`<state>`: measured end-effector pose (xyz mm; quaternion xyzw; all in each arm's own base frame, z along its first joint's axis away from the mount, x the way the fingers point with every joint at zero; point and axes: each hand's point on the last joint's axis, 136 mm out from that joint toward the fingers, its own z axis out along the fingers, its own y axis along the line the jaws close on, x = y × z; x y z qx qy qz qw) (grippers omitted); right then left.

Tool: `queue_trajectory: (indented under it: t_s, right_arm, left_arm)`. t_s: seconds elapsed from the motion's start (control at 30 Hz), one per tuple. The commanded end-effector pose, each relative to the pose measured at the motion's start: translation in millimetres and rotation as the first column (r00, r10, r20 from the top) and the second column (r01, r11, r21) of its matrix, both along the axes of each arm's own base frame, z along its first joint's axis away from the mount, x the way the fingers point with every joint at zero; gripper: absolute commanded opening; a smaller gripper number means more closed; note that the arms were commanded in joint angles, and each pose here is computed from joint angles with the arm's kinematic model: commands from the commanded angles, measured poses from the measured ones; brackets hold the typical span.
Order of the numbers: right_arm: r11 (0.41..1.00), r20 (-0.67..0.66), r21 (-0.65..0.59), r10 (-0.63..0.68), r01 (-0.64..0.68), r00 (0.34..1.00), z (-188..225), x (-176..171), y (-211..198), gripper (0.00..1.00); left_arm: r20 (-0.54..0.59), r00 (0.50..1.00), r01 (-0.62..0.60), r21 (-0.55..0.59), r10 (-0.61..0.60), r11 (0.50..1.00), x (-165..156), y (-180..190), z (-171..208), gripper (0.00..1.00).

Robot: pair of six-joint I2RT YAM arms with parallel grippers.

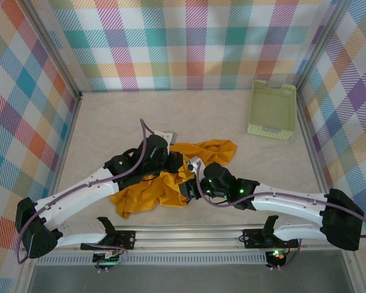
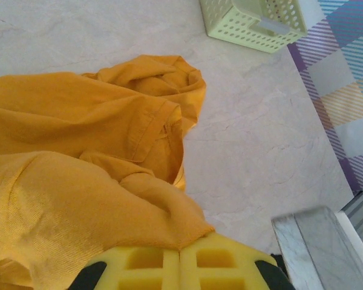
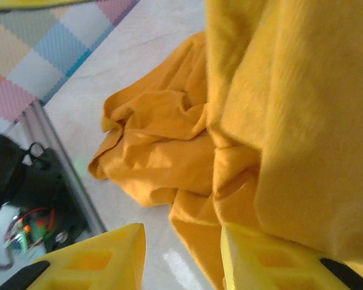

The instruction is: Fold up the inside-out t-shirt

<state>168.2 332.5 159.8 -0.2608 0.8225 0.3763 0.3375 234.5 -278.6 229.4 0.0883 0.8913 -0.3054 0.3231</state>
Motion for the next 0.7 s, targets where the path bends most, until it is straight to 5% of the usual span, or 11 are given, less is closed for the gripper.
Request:
queue_trajectory:
  t_s: [0.0,0.5,0.67]
  right_arm:
    - [0.986,0.032,0.025,-0.167,0.166,0.986,13.5,35.6,-10.1,0.38]
    - [0.979,-0.024,0.001,-0.204,0.204,0.979,4.6,72.4,-8.8,0.43]
    - [0.980,-0.024,-0.016,-0.196,0.196,0.980,2.0,71.5,-8.8,0.25]
  left_arm:
    - [0.025,1.000,0.000,0.011,0.000,1.000,2.3,3.8,10.9,0.00]
    - [0.012,0.998,0.062,-0.048,-0.061,0.997,-6.4,-7.2,17.5,0.00]
    - [0.018,1.000,0.026,-0.019,-0.026,0.999,-2.1,0.0,15.3,0.00]
